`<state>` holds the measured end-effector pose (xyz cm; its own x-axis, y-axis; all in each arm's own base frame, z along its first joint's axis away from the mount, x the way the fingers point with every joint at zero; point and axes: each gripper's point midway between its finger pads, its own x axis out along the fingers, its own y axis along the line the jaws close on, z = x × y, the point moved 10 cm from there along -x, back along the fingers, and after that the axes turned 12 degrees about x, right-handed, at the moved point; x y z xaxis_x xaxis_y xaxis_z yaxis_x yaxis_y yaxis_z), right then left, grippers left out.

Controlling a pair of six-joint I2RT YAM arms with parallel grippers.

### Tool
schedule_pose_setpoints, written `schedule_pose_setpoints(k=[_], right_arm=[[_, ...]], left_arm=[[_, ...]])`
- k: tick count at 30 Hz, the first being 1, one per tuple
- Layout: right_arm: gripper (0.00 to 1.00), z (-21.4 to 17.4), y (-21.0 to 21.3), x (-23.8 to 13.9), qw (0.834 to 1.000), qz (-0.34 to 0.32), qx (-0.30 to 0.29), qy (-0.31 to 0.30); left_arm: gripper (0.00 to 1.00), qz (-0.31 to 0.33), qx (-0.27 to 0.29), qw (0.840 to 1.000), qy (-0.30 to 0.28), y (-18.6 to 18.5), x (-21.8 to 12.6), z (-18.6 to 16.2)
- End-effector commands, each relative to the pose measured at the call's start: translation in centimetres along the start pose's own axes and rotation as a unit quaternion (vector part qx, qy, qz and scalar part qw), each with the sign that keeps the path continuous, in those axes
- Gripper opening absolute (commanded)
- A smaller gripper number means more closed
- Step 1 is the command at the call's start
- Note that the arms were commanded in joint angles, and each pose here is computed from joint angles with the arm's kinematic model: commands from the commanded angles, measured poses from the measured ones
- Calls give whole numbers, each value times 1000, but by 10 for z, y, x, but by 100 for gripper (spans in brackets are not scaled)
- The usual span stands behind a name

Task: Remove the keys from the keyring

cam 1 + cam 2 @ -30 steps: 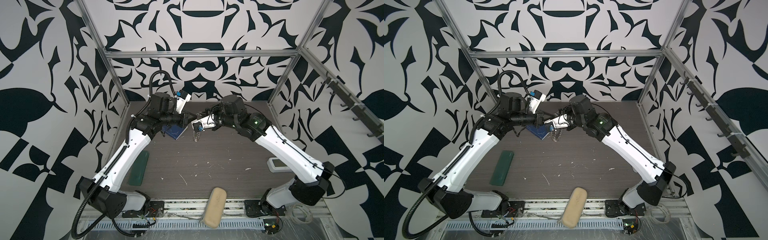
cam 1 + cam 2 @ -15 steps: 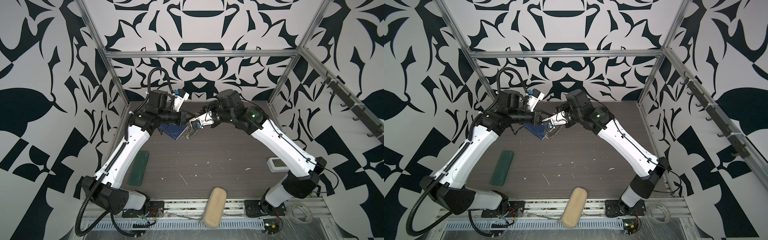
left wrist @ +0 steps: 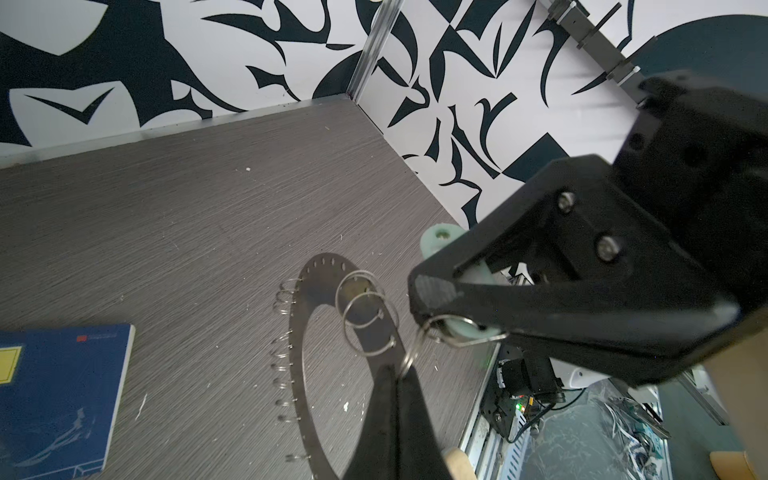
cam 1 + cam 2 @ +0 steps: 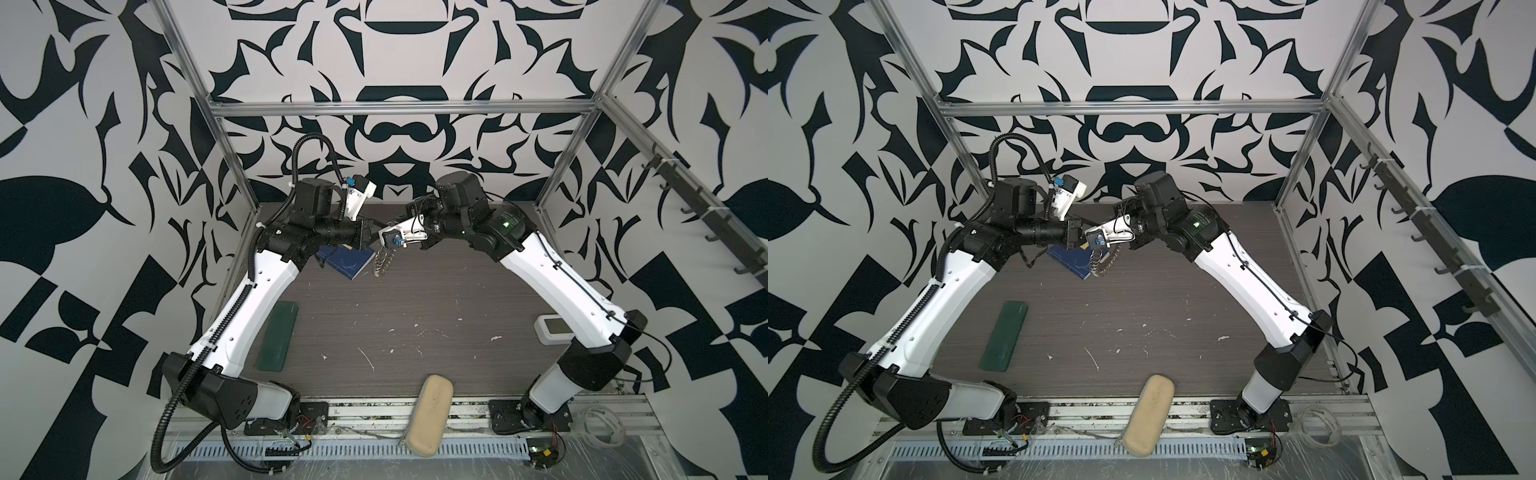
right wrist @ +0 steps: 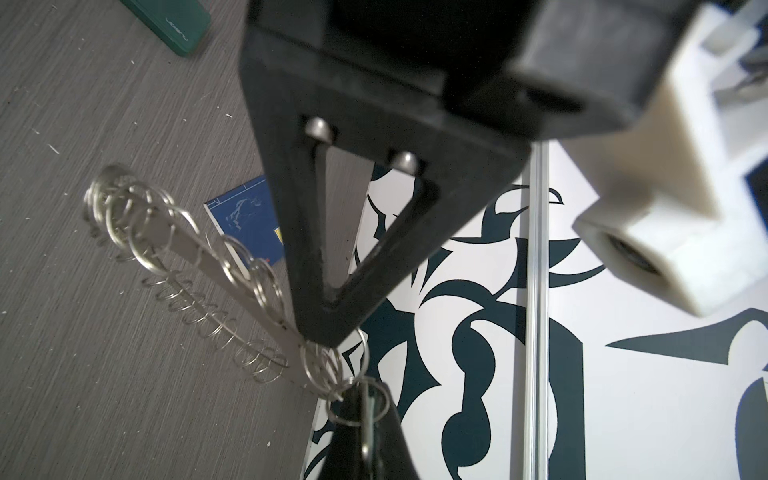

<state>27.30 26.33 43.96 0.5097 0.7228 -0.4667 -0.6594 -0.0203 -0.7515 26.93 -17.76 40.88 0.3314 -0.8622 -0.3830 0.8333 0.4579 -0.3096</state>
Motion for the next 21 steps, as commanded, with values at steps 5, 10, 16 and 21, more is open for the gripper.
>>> schedule_pose_setpoints(k=[5, 10, 16, 21], right_arm=[[0, 31, -29, -39, 977, -33, 42, -209], [0, 21, -16, -32, 979, -25, 53, -195], [0, 6, -6, -51, 983, -68, 73, -156], [0, -1, 5, -54, 984, -73, 83, -142]], left_arm=[[0, -49, 3, 999, -17, -7, 6, 2], [0, -30, 3, 999, -21, -2, 0, 2], [0, 9, 8, 1000, -29, 6, -9, 2], [0, 10, 37, 998, -41, 4, -11, 3]])
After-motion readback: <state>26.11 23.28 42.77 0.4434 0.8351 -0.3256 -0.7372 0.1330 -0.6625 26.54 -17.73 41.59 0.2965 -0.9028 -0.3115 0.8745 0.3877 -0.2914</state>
